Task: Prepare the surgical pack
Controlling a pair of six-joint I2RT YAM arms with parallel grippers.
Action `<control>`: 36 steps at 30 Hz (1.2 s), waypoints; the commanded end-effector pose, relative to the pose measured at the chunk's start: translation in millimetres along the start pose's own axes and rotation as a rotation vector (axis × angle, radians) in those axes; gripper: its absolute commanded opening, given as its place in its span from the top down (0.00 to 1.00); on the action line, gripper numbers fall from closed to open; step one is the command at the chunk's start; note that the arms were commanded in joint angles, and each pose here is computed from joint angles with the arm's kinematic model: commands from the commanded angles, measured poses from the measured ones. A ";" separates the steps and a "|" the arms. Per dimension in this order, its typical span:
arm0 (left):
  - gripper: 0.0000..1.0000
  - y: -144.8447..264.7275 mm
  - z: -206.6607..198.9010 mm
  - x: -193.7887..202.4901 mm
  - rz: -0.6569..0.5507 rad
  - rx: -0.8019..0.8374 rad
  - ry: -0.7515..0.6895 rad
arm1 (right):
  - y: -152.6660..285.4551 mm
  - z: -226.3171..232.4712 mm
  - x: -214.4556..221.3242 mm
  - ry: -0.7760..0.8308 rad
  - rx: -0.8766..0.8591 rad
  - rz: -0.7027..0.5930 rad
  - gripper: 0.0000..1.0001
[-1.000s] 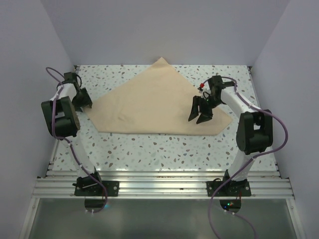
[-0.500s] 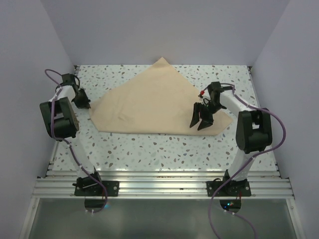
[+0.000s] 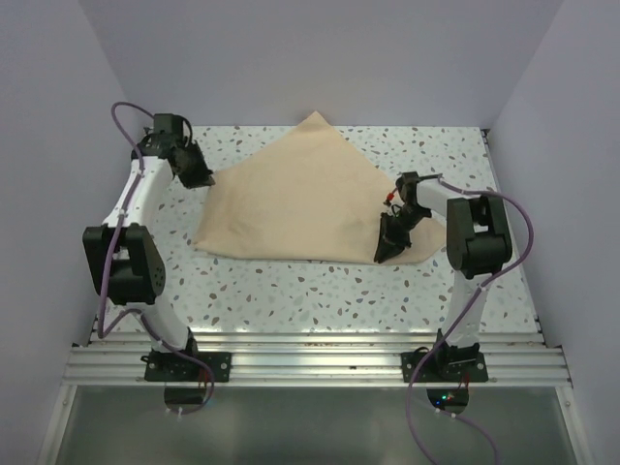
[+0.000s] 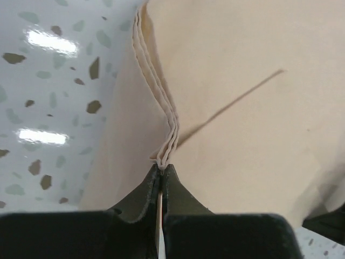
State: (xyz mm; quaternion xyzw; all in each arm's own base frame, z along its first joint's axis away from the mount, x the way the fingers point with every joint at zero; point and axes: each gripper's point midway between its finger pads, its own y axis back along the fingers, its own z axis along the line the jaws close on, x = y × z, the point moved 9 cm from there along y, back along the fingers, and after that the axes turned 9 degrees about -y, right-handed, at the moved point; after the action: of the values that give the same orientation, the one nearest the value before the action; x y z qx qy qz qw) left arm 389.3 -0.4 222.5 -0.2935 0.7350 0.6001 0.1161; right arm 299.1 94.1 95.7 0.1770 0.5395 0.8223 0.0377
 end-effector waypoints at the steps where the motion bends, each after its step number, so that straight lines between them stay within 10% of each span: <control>1: 1.00 32.8 -34.7 2.2 -0.014 0.072 0.076 | -9.0 -0.1 -22.3 0.027 0.041 -0.076 0.80; 17: 1.00 -7.0 -216.4 48.1 0.127 0.338 -0.135 | -9.0 1.1 -23.8 0.018 0.032 -0.076 0.81; 36: 1.00 -38.1 -278.2 90.7 0.237 0.431 -0.263 | -24.2 -7.0 -23.9 -0.003 0.053 -0.041 0.81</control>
State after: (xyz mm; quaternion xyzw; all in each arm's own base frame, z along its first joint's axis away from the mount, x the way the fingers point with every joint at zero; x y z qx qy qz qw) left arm 388.6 -278.9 201.7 -0.0990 0.8393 0.5023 0.1827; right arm 302.6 94.4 93.4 0.2005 0.5379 0.8181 0.0330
